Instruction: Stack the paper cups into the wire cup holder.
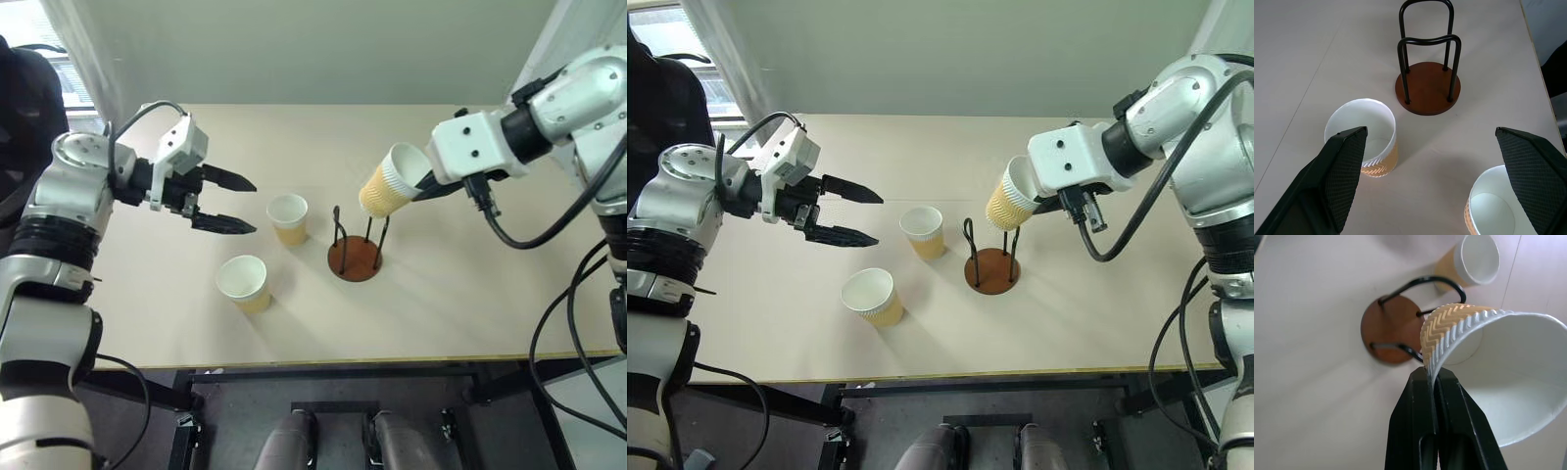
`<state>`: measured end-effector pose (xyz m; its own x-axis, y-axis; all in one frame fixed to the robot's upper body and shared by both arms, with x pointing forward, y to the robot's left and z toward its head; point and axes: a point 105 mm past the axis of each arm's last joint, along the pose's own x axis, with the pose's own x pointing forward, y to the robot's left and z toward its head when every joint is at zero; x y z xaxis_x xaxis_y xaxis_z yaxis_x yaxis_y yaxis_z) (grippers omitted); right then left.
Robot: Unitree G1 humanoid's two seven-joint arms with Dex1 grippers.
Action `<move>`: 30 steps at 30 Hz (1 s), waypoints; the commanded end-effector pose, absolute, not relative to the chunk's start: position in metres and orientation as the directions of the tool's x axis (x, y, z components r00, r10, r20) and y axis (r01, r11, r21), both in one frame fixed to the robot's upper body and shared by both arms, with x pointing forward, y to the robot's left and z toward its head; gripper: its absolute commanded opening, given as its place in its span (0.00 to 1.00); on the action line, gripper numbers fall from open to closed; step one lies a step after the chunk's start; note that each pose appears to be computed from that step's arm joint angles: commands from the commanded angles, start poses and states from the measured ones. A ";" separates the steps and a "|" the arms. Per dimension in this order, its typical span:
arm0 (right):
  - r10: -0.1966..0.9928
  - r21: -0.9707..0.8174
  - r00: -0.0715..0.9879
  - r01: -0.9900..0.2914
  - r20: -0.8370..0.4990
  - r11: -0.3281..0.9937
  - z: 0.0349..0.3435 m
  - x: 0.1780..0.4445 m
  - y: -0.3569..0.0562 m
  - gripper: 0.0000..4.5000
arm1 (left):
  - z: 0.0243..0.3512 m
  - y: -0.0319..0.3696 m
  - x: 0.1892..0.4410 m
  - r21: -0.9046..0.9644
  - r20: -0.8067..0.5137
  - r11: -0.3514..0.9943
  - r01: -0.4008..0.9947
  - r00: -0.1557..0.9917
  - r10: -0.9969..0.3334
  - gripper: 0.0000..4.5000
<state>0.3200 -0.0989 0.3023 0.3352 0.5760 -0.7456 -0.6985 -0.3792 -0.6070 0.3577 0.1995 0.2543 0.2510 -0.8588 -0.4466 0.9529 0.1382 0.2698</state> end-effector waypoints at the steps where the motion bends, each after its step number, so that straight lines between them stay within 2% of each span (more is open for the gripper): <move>1: 0.575 -0.629 0.347 -0.659 -0.741 -0.412 0.312 0.319 -0.089 0.00 | 0.268 0.198 0.352 0.305 -0.433 0.098 0.947 0.229 -0.872 1.00; 14: 0.510 -0.609 0.366 -0.639 -0.778 -0.470 0.298 0.337 -0.094 0.00 | 0.269 0.204 0.349 0.304 -0.429 0.112 0.946 0.241 -0.871 1.00; 30: 0.525 -0.581 0.304 -0.628 -0.795 -0.517 0.293 0.322 -0.083 0.00 | 0.270 0.205 0.349 0.304 -0.427 0.119 0.945 0.247 -0.870 1.00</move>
<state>0.3304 -0.0899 0.2801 0.3008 0.5017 -0.8111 -0.6651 -0.4991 -0.5554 0.3551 0.2024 0.2574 0.2565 -0.8570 -0.4469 0.9505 0.1397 0.2776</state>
